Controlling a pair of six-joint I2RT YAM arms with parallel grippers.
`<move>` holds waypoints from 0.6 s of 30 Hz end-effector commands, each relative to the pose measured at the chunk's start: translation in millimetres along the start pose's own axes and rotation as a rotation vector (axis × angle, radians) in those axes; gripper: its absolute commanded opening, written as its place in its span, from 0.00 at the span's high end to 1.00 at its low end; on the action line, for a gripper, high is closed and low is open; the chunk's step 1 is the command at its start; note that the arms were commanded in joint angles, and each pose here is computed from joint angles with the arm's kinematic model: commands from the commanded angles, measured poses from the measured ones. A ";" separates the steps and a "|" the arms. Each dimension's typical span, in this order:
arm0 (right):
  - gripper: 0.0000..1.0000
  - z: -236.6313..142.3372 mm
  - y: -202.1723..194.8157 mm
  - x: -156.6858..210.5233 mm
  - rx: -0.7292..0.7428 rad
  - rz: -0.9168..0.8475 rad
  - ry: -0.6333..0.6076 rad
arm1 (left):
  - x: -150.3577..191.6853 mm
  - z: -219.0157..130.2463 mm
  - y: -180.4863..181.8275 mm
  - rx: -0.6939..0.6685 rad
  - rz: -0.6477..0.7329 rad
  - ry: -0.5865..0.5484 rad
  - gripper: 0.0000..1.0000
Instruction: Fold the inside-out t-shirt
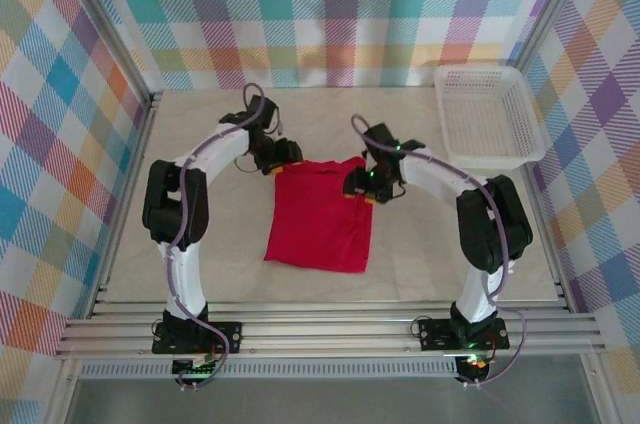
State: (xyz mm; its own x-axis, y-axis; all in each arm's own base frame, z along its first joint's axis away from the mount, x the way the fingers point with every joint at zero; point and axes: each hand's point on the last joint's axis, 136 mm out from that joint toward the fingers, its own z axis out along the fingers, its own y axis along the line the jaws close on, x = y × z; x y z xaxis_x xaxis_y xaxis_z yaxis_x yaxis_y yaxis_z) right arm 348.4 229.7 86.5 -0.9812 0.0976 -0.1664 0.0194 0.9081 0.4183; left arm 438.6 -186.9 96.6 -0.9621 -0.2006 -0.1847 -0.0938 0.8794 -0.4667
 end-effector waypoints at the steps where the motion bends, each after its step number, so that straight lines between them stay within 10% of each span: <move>1: 0.26 -0.6 -22.8 -18.6 0.031 -0.018 0.001 | -6.7 -28.9 6.0 0.113 -0.001 0.035 0.35; 6: 0.20 18.1 -29.8 -33.2 0.002 -0.021 0.015 | -3.4 -18.4 27.6 0.143 -0.008 0.084 0.20; 18: 0.25 59.7 -15.4 -49.2 -0.086 0.009 0.062 | 10.6 46.6 18.0 0.282 -0.065 0.155 0.25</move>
State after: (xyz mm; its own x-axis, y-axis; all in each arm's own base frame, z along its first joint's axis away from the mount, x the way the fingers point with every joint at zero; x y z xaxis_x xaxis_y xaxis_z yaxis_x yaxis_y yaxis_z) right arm 404.3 217.5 37.5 -0.9884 0.0949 -0.1184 0.0336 0.8978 0.4392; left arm 437.3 -169.7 45.0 -0.9811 -0.1927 -0.0180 -0.1366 0.7555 -0.6408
